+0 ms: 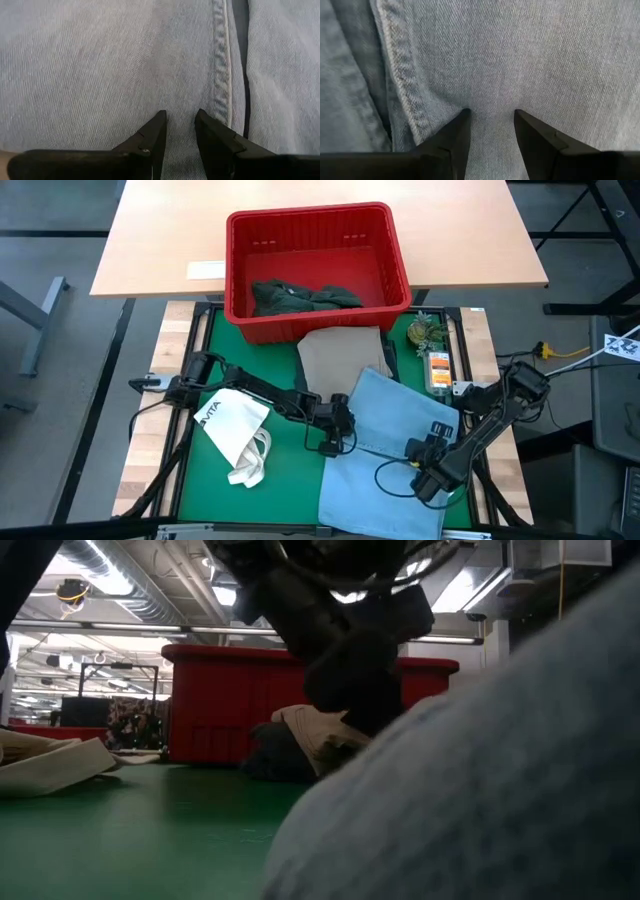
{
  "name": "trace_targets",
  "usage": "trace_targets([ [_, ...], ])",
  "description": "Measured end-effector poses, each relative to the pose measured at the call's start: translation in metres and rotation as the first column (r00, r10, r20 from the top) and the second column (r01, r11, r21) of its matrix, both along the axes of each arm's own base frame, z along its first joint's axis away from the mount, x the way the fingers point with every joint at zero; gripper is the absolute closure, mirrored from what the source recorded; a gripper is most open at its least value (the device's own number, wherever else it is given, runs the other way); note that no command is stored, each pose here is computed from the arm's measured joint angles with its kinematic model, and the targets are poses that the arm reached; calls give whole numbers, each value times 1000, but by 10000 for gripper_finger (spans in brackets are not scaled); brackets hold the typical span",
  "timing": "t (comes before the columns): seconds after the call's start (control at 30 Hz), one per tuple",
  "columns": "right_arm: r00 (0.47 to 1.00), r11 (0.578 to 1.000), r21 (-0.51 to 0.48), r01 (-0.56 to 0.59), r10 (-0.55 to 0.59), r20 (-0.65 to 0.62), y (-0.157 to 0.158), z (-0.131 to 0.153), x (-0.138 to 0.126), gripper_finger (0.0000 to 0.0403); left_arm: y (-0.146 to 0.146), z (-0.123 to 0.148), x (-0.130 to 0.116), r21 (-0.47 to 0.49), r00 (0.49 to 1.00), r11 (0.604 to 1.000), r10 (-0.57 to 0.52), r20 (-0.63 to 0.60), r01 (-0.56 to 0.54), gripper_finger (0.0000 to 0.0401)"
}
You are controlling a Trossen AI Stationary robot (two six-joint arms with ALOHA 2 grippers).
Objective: Fold laundry
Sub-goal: Fold the blue pants
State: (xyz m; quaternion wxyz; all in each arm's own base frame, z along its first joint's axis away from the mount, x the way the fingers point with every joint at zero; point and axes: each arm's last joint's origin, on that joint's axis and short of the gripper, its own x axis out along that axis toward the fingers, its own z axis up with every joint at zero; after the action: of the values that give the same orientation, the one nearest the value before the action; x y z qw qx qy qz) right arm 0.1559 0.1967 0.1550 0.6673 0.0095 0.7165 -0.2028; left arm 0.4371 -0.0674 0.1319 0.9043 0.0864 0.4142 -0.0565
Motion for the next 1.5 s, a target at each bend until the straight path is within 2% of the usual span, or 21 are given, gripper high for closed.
trace_targets([
  [0.2,1000,1000,-2,-1,0,-10,0,5,0,249,1,6,-2,35,1000,999,23,5,-23,300],
  [0.37,1000,1000,-12,-21,21,15,5,33,4,249,0,44,-3,32,996,999,41,85,-43,300],
  [0.47,995,995,2,-95,95,28,12,51,10,249,-9,69,-8,-10,987,999,45,152,-44,300],
  [0.57,979,982,35,-186,182,92,20,68,18,249,-23,74,-11,-59,986,997,54,159,-45,300],
  [0.77,924,939,80,-334,309,224,34,89,31,249,-56,77,-20,-119,985,992,-21,169,41,297],
  [0.93,896,922,162,-351,281,344,46,92,40,249,-83,78,-28,-205,986,978,-3,164,37,267],
  [1.1,866,888,279,-367,216,451,59,95,50,249,-101,78,-35,-205,985,975,-49,166,83,229],
  [1.23,814,876,304,-375,155,560,67,100,58,249,-112,78,-40,-201,983,973,-80,164,113,217],
  [1.3,791,856,339,-390,123,600,73,101,62,249,-116,78,-41,-200,982,972,-91,165,124,216],
  [1.4,772,789,418,-451,109,626,86,101,67,249,-120,78,-43,-169,977,973,-130,171,159,216],
  [1.5,749,724,443,-529,154,644,98,95,69,249,-120,78,-43,-117,967,972,-179,183,202,217],
])
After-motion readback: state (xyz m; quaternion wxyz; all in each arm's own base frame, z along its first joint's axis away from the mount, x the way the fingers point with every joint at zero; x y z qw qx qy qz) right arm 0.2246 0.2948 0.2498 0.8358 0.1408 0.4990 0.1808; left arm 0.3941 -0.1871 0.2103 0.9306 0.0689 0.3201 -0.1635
